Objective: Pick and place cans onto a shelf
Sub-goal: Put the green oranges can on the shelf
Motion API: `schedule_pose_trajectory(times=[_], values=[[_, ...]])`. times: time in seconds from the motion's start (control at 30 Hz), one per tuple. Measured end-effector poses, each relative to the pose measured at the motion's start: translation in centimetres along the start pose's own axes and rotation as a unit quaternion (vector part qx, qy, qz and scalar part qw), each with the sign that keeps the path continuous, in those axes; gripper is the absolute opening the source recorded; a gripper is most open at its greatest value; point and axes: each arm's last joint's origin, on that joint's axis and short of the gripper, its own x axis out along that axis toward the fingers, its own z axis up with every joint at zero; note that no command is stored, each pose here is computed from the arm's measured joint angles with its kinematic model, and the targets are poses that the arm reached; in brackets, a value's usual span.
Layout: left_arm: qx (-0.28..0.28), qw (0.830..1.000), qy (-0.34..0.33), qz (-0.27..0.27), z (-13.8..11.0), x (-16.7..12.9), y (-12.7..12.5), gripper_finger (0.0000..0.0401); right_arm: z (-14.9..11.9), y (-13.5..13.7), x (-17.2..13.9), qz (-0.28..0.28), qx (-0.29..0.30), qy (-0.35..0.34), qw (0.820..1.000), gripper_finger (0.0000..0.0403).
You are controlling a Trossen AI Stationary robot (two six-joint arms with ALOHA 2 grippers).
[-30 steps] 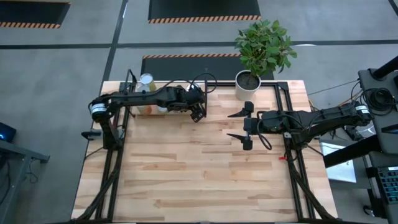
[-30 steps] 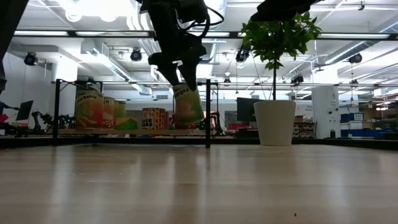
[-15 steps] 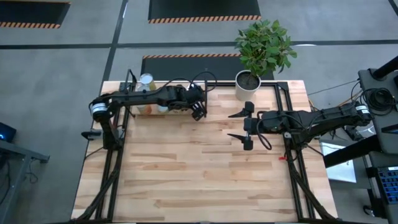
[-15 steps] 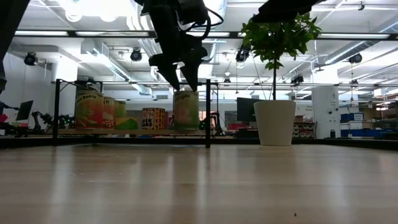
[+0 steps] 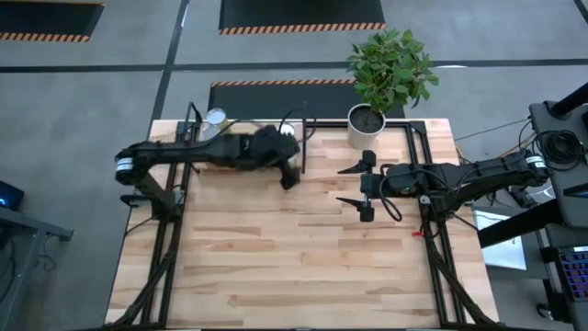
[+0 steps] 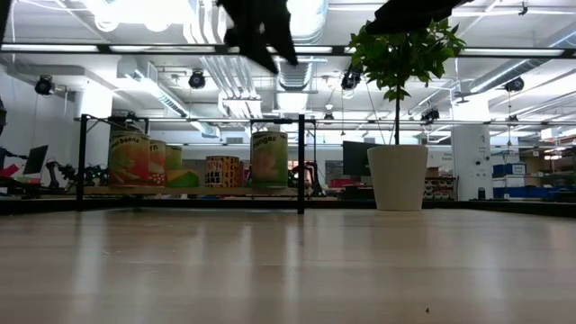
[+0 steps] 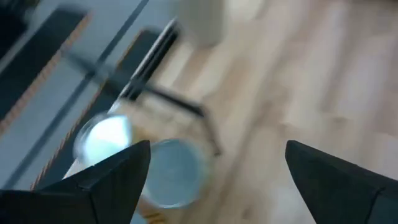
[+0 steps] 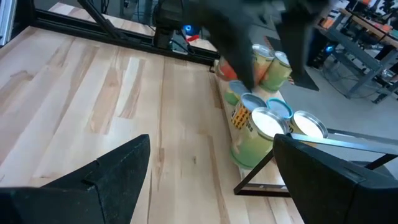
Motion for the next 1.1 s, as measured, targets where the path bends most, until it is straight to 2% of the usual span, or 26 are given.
schedule_pose_trajectory(times=[0.13,0.3,0.37,0.47,0.63,0.77,0.87,0.97,1.1], values=[[0.06,0.994,-0.072,-0.05,-0.8,-3.7,-3.0,0.0354,0.0,0.0,0.0,0.0,0.012,-0.001,1.0,0.0327],[0.111,0.983,-0.145,-0.012,-4.3,-6.5,-6.0,0.0354,-0.1,0.1,0.5,-0.01,0.031,0.006,0.999,0.0327],[0.117,0.979,-0.167,-0.002,-6.1,-7.1,-6.5,0.035,-0.3,0.2,0.9,-0.015,0.034,0.015,0.999,0.0327],[0.119,0.97,-0.211,-0.022,-8.2,-7.9,-6.8,0.0334,-0.4,0.3,1.7,-0.027,0.046,0.015,0.998,0.0327],[0.155,0.943,-0.29,-0.046,-11.3,-9.1,-5.9,0.0278,0.2,0.6,3.2,-0.03,0.066,0.019,0.997,0.0313],[0.188,0.907,-0.363,-0.097,-13.6,-9.9,-4.4,0.0218,1.6,0.7,4.6,-0.037,0.066,0.026,0.997,0.0257],[0.191,0.884,-0.414,-0.101,-14.8,-10.5,-3.3,0.0172,3.1,0.5,5.8,-0.041,0.063,0.032,0.997,0.02],[0.191,0.871,-0.444,-0.087,-15.6,-11.1,-2.0,0.0126,4.7,0.1,7.1,-0.048,0.062,0.047,0.996,0.0142],[0.191,0.864,-0.459,-0.08,-16.3,-11.8,-1.0,0.0067,6.3,-0.2,9.2,-0.059,0.056,0.073,0.994,0.0072]])
